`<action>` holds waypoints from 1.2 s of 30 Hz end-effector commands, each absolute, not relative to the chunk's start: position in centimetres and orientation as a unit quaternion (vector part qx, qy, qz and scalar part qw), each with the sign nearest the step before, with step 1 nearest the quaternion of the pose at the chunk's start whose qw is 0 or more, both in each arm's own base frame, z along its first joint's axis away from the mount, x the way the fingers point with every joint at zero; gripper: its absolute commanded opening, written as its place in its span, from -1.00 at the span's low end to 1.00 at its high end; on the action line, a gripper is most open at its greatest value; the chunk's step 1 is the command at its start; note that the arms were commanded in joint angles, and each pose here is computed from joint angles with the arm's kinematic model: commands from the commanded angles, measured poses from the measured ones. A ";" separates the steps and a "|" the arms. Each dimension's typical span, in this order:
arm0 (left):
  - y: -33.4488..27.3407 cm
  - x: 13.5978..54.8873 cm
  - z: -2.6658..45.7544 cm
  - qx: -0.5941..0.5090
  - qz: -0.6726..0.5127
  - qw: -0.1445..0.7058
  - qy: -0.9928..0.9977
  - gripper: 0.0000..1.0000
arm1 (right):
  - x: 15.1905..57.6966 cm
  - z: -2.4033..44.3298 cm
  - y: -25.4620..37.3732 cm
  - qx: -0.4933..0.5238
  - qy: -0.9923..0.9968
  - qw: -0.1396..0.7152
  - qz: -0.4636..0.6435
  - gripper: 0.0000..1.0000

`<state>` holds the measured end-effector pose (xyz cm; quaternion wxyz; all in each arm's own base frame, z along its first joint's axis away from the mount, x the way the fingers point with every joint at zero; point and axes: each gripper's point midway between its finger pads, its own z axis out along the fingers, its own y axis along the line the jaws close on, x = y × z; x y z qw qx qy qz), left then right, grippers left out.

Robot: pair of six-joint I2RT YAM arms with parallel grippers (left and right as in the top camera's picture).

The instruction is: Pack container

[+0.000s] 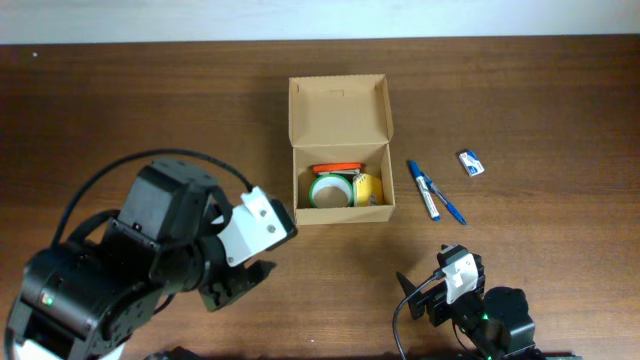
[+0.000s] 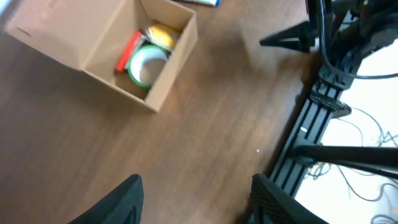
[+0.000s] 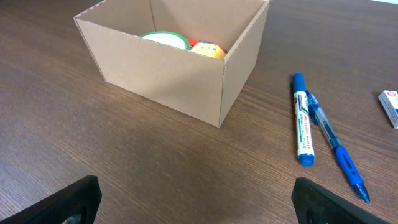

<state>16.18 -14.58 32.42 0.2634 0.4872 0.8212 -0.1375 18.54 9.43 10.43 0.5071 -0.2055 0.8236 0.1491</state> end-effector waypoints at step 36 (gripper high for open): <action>-12.8 14.6 32.3 0.453 -0.149 0.286 0.831 0.99 | 18.7 18.1 9.4 0.058 0.899 0.353 0.252 0.98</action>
